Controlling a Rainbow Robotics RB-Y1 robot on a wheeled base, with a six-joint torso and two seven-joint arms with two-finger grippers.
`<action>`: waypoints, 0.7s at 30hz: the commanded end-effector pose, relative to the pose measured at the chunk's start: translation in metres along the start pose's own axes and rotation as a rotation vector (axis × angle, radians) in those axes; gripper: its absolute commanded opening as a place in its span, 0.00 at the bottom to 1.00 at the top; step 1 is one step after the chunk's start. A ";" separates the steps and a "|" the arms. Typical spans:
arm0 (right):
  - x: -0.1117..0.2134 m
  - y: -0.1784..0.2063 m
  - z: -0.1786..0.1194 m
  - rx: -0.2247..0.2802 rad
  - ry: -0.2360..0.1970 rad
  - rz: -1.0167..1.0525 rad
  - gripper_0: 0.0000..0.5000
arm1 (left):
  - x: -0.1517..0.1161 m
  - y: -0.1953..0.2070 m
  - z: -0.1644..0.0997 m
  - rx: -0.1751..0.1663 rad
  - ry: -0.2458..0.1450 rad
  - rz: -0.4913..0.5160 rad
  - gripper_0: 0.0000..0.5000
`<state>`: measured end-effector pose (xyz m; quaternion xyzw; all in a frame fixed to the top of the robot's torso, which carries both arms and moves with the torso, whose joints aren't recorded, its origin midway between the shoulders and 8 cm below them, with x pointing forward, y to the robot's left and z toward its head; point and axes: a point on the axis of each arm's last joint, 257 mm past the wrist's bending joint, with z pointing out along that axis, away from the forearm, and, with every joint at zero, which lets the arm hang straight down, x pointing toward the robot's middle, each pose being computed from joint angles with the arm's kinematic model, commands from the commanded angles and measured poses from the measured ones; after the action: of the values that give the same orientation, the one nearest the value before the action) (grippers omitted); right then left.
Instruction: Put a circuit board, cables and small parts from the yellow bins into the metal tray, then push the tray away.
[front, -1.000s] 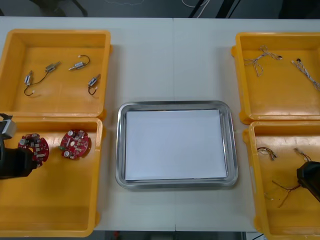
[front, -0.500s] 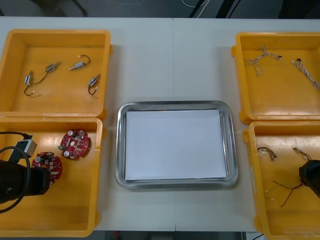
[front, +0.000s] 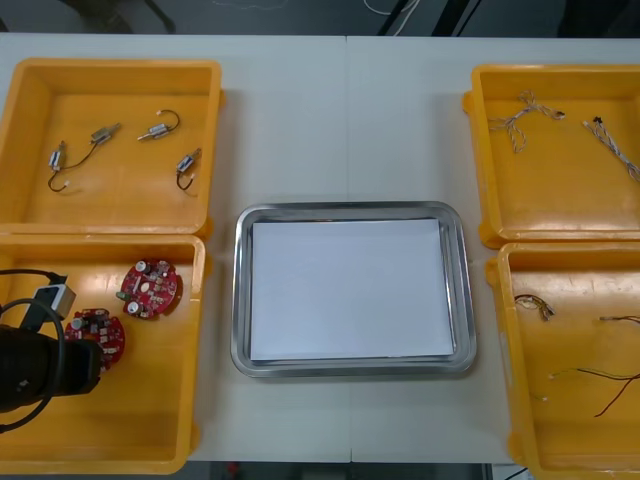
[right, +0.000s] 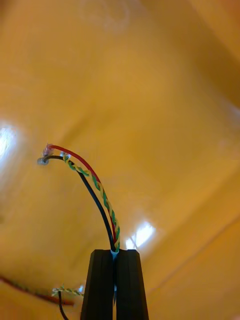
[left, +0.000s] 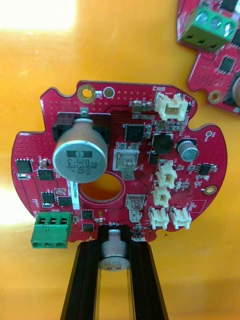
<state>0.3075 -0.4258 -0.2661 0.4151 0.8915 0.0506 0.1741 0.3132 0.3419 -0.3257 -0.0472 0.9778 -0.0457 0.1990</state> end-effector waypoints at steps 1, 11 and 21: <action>-0.035 0.008 -0.042 0.008 -0.061 -0.057 0.00 | 0.022 0.008 0.005 -0.021 0.037 -0.022 0.00; -0.053 0.019 -0.103 0.002 -0.046 -0.220 0.00 | 0.022 0.011 0.013 -0.023 0.030 -0.031 0.52; -0.055 0.031 -0.138 0.014 -0.073 -0.457 0.00 | 0.017 0.008 0.009 -0.008 0.018 -0.039 1.00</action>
<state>0.3073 -0.4378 -0.1476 0.2865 0.9409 0.0290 0.1782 0.3116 0.3452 -0.3370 -0.0530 0.9777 -0.0450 0.1984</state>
